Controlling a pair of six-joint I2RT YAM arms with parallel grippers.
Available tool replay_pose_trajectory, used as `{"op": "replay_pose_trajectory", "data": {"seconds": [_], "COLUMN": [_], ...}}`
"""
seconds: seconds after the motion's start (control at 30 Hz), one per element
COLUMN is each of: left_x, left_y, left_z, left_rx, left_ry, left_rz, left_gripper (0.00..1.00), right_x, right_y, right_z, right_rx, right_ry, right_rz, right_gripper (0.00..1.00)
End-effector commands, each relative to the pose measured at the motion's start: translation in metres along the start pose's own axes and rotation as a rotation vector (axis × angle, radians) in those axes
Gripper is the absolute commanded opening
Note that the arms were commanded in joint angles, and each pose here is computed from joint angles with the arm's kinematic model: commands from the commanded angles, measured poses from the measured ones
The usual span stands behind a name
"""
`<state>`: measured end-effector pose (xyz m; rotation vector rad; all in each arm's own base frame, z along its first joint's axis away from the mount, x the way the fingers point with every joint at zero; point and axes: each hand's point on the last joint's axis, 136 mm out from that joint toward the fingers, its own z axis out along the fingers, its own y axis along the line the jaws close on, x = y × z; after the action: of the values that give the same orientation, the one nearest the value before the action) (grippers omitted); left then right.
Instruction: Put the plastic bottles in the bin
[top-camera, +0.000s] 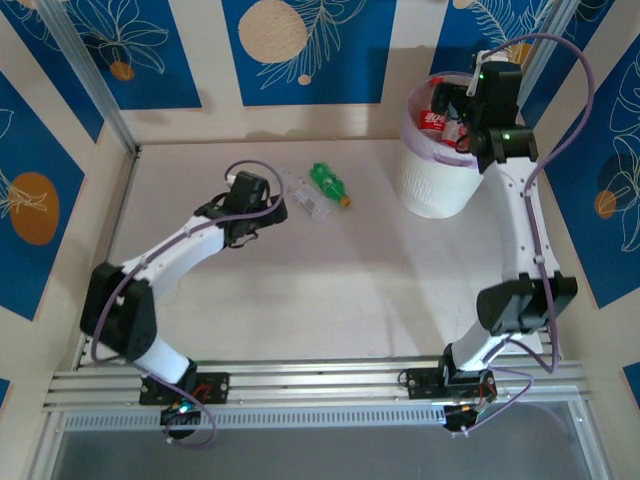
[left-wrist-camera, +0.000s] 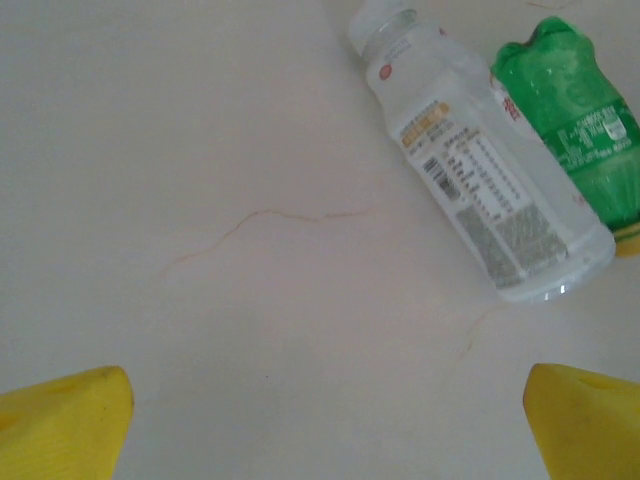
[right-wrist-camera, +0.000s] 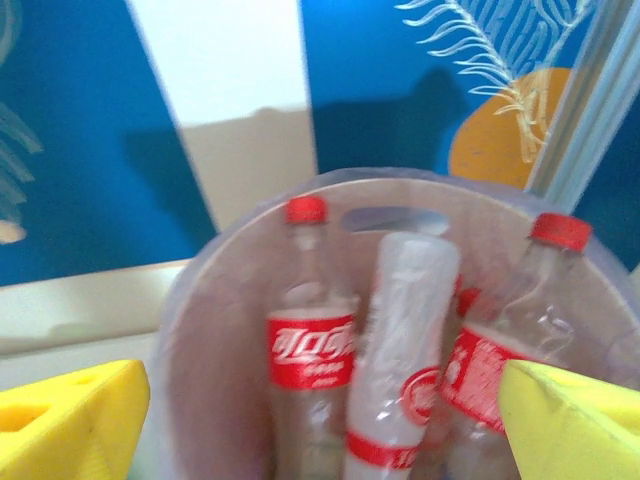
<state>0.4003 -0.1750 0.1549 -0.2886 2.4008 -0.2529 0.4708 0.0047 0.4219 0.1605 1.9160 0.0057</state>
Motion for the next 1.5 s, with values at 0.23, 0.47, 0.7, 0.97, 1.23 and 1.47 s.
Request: {"op": "replay_pose_trajectory", "data": {"seconds": [0.23,0.47,0.7,0.97,1.23,1.47], "left_x": [-0.025,-0.014,0.01,0.035,0.031,0.026], "left_y": [-0.061,-0.08,-0.074,-0.047,-0.042,-0.049], "left_z": [0.077,0.124,0.147,0.133,0.124,0.115], "left_rx": [-0.04,-0.078,-0.115,-0.093,-0.067,-0.025], "left_ry": [-0.007,0.067,0.126,0.118,0.079,0.071], "left_rz": [-0.072,-0.003,0.029,0.062,0.081,0.091], "left_gripper": [1.0,1.0,1.0,0.95,0.79,0.64], "right_x": [0.101,0.132,0.142,0.151,0.155,0.163], "right_y": [0.06,0.052,0.053,0.058,0.061,0.063], "right_z": [-0.068,-0.082,-0.081,-0.084,-0.091,-0.097], "right_rx": [-0.242,-0.231,-0.244,-0.27,-0.289,-0.306], "right_ry": [0.239,0.283,0.3,0.314,0.311,0.332], "right_rz": [0.054,0.071,0.076,0.098,0.116,0.138], "right_gripper": [0.9,0.9,0.9,0.9,0.9,0.9]}}
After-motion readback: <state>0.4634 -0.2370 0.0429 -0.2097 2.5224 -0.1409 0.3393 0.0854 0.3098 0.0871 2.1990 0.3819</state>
